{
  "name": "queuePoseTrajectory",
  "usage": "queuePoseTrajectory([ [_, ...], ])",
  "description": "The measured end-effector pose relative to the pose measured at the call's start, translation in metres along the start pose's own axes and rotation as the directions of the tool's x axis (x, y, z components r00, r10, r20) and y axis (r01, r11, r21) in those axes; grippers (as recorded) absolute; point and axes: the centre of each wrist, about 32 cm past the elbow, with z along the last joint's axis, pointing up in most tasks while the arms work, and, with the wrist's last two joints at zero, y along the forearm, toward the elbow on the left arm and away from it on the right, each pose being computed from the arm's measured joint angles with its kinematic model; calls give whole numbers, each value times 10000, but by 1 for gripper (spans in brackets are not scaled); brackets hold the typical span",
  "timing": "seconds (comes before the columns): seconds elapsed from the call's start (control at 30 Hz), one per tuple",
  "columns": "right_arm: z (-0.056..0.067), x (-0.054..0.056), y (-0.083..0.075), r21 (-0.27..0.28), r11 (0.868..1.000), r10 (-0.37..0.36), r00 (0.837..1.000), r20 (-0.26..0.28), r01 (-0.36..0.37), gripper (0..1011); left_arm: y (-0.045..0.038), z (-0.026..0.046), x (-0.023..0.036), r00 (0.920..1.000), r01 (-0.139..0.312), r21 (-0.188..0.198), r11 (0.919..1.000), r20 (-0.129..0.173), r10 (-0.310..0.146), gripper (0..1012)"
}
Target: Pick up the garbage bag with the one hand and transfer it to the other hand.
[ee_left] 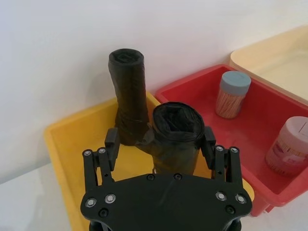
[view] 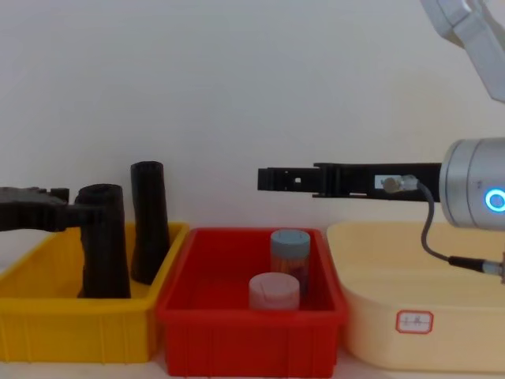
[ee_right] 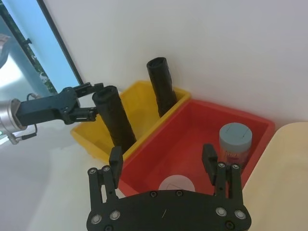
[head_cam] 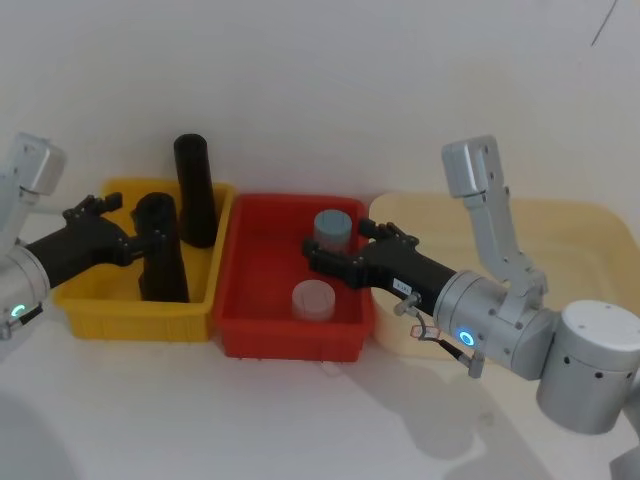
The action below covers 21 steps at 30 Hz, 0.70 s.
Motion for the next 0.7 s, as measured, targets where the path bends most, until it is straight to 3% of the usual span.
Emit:
queuePoseTrajectory([
  [0.37, -16, 30, 0, -43, 9999, 91, 9998, -150, -92, 1001, -161, -19, 40, 9988, 471, 271, 9985, -118, -468, 1001],
  [0.7, -40, 53, -2, 29, 9998, 183, 9994, -280, -182, 1002, -251, -54, 63, 9985, 529, 527, 9972, -172, -520, 1001],
])
